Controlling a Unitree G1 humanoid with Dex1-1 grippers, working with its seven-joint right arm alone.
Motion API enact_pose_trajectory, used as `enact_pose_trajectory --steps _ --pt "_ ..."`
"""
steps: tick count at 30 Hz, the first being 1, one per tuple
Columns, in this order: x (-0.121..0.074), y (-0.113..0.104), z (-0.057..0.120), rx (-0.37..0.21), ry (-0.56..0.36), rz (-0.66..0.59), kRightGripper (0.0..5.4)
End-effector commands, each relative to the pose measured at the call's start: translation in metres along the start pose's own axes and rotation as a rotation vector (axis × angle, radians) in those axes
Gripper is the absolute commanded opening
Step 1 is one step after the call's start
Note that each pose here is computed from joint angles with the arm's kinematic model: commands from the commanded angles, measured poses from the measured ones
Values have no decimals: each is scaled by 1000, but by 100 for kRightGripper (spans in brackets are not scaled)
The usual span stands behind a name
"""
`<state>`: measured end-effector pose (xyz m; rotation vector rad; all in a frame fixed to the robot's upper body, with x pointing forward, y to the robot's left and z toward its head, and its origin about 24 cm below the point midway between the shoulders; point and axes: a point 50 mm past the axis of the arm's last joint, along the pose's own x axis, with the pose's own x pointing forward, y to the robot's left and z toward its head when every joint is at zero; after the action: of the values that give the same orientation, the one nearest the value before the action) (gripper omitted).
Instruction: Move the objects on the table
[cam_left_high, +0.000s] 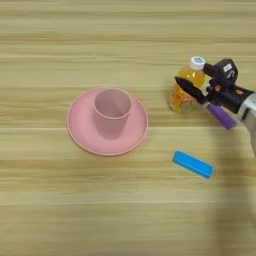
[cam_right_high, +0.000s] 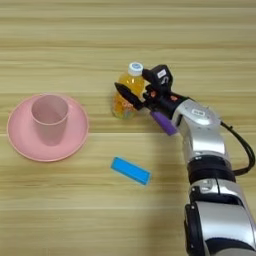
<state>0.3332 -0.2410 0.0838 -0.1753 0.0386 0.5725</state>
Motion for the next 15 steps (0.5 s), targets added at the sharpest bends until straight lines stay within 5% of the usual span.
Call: enact_pose_trajectory --steps 1,9,15 --pt "8 -18 43 -108 -108 -46 352" --pt "8 -18 44 -111 -118 -42 348" --pt "10 -5 62 -151 -197 19 346"
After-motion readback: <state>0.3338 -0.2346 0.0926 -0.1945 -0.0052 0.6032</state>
